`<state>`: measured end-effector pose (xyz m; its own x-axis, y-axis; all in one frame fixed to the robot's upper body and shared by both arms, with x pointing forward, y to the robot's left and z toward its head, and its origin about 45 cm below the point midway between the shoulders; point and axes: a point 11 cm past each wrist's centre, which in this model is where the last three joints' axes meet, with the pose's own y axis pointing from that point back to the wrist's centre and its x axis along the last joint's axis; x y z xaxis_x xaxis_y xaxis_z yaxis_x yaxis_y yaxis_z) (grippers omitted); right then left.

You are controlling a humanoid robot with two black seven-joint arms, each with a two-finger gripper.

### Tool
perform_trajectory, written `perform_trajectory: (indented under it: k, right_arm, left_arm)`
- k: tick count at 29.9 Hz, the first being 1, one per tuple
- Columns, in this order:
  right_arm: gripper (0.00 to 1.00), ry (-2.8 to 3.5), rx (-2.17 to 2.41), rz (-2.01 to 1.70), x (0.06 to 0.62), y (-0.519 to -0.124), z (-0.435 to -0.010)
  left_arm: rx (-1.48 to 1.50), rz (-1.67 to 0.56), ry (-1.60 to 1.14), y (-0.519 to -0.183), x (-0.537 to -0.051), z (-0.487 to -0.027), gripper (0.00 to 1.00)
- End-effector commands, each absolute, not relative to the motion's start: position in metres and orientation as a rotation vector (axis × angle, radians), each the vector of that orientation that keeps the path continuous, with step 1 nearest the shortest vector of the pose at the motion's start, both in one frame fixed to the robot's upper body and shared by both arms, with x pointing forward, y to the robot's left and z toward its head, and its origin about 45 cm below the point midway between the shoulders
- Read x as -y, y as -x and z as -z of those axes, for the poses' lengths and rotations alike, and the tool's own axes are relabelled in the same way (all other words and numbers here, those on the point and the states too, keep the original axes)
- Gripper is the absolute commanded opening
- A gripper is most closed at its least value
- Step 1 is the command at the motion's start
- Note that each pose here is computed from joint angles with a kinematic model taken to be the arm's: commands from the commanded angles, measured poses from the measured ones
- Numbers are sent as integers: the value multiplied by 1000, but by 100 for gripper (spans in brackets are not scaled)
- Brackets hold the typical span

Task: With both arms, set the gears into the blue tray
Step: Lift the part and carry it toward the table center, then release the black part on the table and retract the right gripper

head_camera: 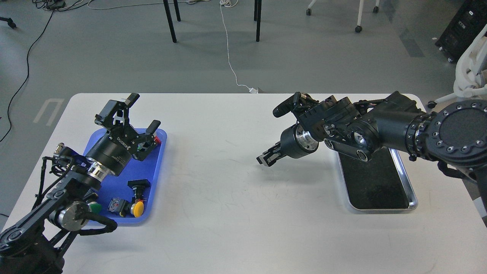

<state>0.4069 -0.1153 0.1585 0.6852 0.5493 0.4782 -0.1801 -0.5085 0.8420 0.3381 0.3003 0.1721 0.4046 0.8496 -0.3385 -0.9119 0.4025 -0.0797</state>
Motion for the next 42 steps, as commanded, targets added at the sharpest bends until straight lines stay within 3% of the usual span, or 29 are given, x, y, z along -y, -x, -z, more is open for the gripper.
perform_trajectory:
  k: [1, 28, 37, 39, 41, 42]
  right_arm:
    - [20, -1926, -314, -911, 111, -398, -154]
    - [24, -1984, -312, -964, 103, -381, -137]
    - [38, -2000, -288, -987, 104, -377, -129]
    - [48, -2001, -278, -1000, 104, -378, -129]
    - [52, -1999, -276, -1006, 104, -378, -130]
    - [60, -1999, -272, -1009, 104, -379, -131]
  left_arm:
    - [-262, -1129, 267, -338, -300, -171, 98]
    - [-268, -1131, 265, -336, -300, -169, 98]
    - [-270, -1134, 265, -335, -301, -168, 98]
    - [-270, -1135, 266, -334, -302, -168, 98]
    - [-270, -1136, 266, -334, -302, -168, 98]
    - [-268, -1138, 268, -335, -303, -169, 98]
